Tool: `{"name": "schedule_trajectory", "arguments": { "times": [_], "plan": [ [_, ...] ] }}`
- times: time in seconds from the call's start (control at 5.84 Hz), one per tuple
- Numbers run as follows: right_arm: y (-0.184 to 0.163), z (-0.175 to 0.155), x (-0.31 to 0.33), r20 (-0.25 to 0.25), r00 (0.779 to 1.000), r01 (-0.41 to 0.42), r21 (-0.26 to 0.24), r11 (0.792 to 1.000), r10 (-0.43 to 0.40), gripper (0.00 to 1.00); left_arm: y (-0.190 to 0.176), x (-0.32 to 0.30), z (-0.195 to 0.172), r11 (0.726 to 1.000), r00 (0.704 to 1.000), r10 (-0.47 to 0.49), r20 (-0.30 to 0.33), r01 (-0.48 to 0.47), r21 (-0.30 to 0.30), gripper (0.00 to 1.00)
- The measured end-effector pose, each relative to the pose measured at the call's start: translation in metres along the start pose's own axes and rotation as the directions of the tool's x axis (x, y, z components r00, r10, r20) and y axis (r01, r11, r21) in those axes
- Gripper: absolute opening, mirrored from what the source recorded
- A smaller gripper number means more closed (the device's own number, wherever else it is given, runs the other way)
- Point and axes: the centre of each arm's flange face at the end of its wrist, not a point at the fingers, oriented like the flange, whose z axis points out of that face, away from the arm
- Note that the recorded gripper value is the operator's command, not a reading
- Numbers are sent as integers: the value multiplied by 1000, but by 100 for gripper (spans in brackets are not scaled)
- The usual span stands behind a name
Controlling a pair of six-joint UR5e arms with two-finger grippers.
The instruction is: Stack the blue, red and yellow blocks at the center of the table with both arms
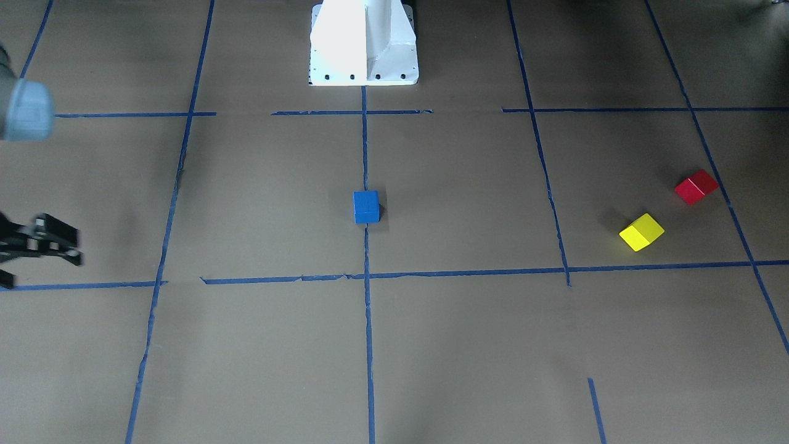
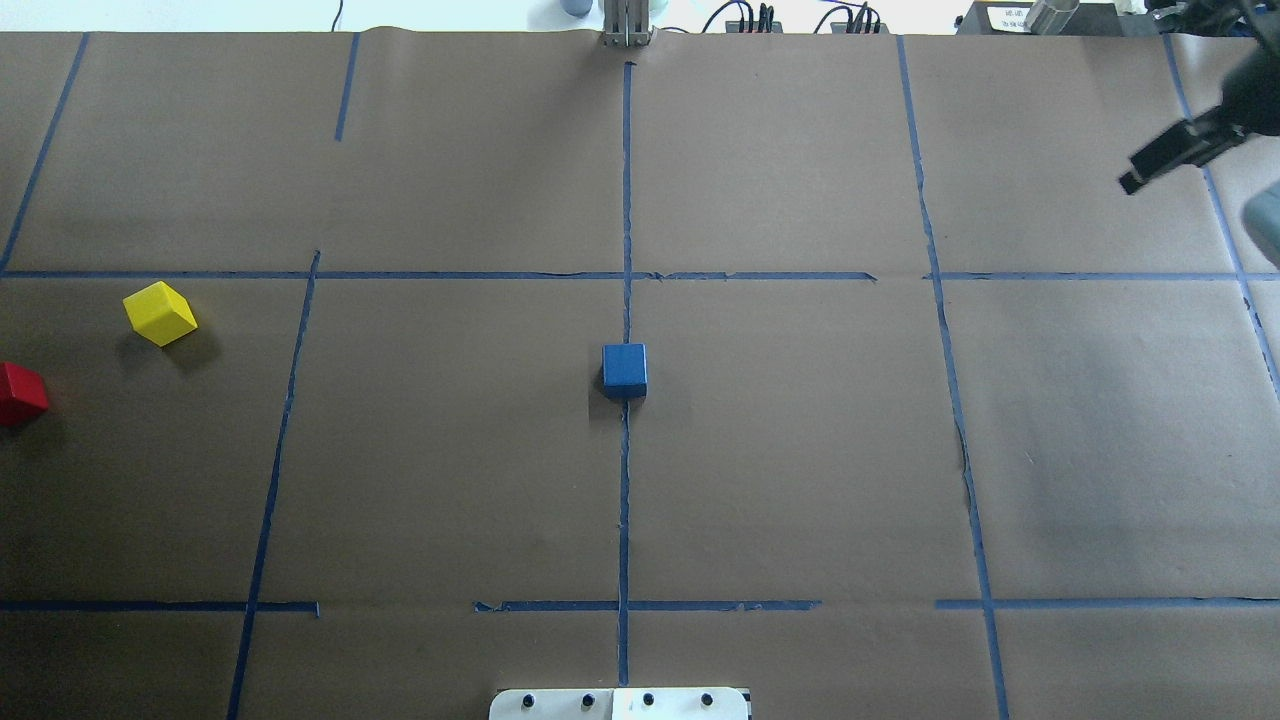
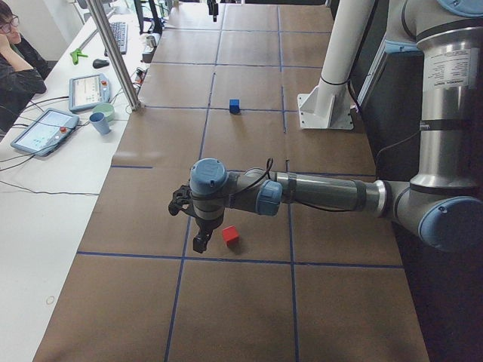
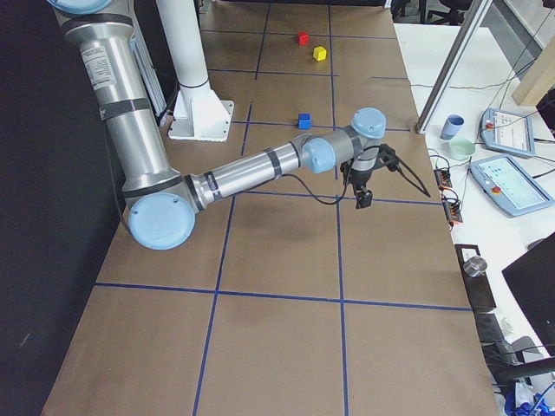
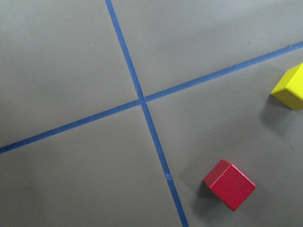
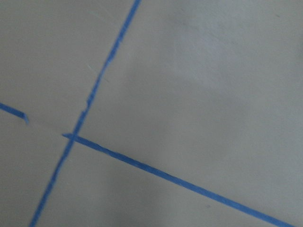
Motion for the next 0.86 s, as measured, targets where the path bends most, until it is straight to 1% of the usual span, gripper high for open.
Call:
{"name": "schedule_trajectory", "arguments": {
  "times": [0.17, 0.34, 0.51, 0.68, 0.86],
  "plan": [
    [75, -6, 54, -22, 1000, 14, -19, 1000, -15, 99, -4, 12, 14, 1000, 1000, -8, -10, 7, -16, 100],
    [148, -10, 99, -38, 999, -13, -39, 999, 11, 99, -7, 23, 25, 997, 998, -66, -17, 65, -27, 100],
    [198, -12, 122, -46, 998, -56, -47, 997, 53, 99, -8, 32, 35, 991, 991, -135, -21, 134, -18, 100],
    [217, -13, 129, -50, 996, -78, -50, 996, 76, 99, -8, 36, 56, 986, 985, -168, -30, 168, -3, 100],
    [222, -14, 131, -51, 995, -86, -51, 995, 83, 99, -4, 34, 83, 979, 978, -203, -44, 204, 6, 100]
  ]
}}
